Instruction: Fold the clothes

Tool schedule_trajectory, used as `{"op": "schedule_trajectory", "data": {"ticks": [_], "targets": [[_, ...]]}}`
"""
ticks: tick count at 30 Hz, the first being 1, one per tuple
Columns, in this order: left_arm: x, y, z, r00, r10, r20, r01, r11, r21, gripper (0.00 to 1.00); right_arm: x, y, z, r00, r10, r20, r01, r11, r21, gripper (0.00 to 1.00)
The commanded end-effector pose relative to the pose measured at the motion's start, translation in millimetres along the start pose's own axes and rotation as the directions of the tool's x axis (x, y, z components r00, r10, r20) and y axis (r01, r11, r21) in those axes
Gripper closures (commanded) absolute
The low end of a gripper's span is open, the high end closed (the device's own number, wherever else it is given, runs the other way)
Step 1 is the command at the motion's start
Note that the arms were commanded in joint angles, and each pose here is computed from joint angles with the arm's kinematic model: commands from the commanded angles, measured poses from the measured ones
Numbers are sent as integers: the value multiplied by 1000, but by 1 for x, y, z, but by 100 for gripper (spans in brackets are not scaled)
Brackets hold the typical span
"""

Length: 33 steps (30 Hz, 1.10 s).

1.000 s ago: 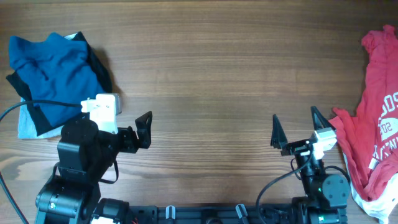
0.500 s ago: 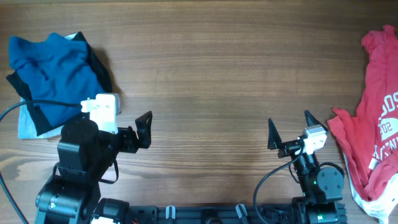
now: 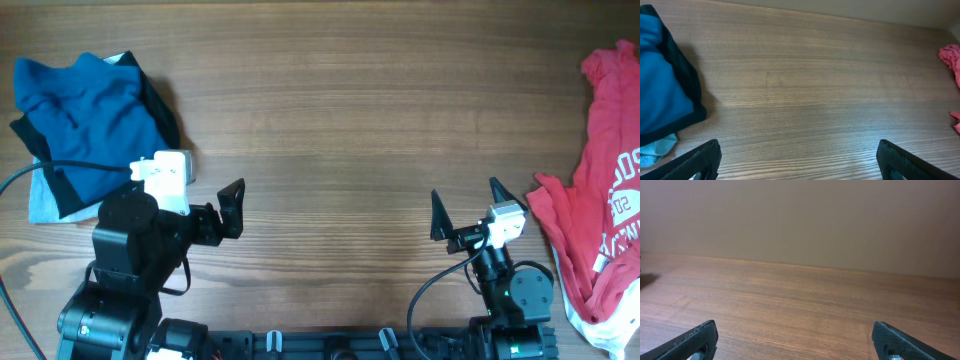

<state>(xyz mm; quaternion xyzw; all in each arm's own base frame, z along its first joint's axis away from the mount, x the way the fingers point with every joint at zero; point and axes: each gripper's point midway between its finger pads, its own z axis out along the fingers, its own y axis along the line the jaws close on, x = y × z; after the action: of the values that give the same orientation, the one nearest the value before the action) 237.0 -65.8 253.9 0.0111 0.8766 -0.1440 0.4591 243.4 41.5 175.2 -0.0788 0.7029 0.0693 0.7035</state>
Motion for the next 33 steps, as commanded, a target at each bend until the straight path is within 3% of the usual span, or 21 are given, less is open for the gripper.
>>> {"op": "schedule_trajectory", "data": {"ticks": [1, 6, 10, 14, 19, 25, 33], "targets": [[1, 0, 1, 1000, -6, 0, 6, 1000, -4, 0, -1, -1, 0, 1000, -12, 4, 12, 1000, 4, 0], [4, 12, -7, 999, 31, 6, -31, 997, -66, 0, -1, -1, 0, 1000, -13, 4, 13, 1000, 4, 0], [32, 25, -22, 999, -7, -39, 2, 994, -106, 0, -1, -1, 0, 1000, -12, 4, 12, 1000, 4, 0], [58, 39, -23, 999, -35, 11, 36, 991, -129, 0, -1, -1, 0, 1000, -12, 4, 12, 1000, 4, 0], [80, 48, -12, 991, -35, 130, 50, 993, -110, 0, -1, -1, 0, 1000, -13, 4, 13, 1000, 4, 0], [69, 52, 2, 948, -1, 317, 29, 996, -84, 0, -1, -1, 0, 1000, -12, 4, 12, 1000, 4, 0], [36, 51, 20, 812, 45, 582, -26, 999, -40, 0, -1, -1, 0, 1000, -13, 4, 13, 1000, 4, 0]]}}
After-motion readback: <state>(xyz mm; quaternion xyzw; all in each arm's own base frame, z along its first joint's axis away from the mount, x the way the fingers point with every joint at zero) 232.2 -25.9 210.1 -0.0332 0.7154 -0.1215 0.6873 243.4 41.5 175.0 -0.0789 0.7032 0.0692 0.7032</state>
